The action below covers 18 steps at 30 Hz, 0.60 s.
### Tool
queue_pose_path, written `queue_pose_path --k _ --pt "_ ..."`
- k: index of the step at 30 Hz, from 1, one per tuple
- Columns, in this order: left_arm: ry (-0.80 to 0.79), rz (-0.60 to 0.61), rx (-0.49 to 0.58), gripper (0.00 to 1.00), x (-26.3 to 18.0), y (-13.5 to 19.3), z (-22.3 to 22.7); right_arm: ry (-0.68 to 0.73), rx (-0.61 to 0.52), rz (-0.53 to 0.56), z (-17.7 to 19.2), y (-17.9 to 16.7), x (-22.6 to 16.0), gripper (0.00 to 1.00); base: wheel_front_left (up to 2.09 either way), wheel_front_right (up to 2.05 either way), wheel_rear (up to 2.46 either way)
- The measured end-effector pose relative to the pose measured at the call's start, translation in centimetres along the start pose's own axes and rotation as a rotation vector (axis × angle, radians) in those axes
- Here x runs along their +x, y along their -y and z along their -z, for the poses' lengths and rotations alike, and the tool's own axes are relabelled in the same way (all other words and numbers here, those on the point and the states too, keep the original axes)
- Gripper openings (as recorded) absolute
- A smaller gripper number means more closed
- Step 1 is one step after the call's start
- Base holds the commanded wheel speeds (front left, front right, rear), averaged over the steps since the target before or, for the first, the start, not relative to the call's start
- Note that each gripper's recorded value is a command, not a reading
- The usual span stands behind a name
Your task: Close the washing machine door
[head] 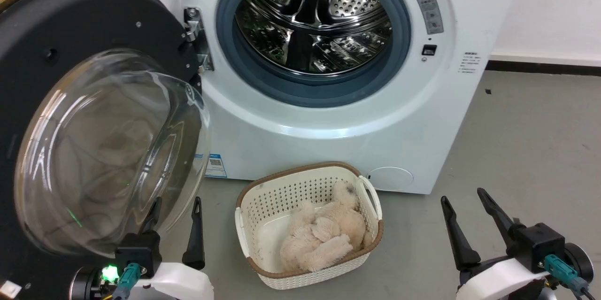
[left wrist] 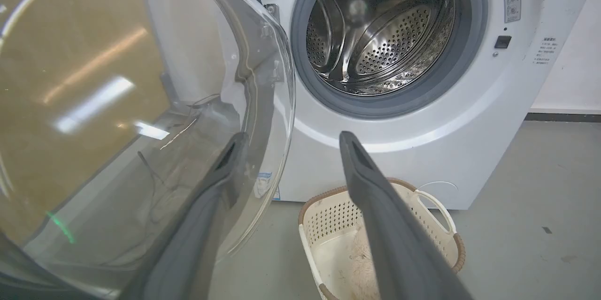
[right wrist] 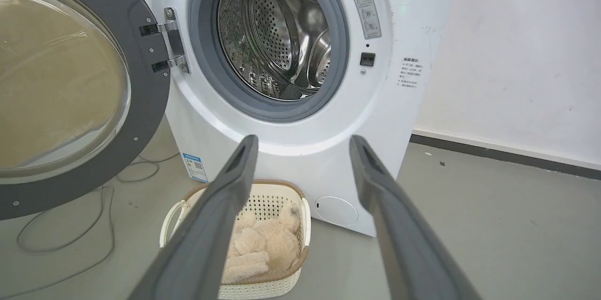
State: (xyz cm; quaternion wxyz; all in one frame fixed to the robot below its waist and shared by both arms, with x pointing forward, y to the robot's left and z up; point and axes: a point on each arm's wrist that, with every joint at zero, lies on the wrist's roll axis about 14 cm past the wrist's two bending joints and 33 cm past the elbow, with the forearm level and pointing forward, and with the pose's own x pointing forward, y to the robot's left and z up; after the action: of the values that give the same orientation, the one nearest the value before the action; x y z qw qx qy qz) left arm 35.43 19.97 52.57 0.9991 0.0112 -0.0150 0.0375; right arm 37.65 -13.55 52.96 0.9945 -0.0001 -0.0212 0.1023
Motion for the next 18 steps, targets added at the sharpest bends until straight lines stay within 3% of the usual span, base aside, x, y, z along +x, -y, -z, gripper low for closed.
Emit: queue_pose_path --k 18 --pt "0.03 -0.126 -0.008 1.0 -2.6 -3.9 -0.3 0.035 0.039 -0.123 -0.4 -4.0 1.7 1.0 0.0 0.0 0.0"
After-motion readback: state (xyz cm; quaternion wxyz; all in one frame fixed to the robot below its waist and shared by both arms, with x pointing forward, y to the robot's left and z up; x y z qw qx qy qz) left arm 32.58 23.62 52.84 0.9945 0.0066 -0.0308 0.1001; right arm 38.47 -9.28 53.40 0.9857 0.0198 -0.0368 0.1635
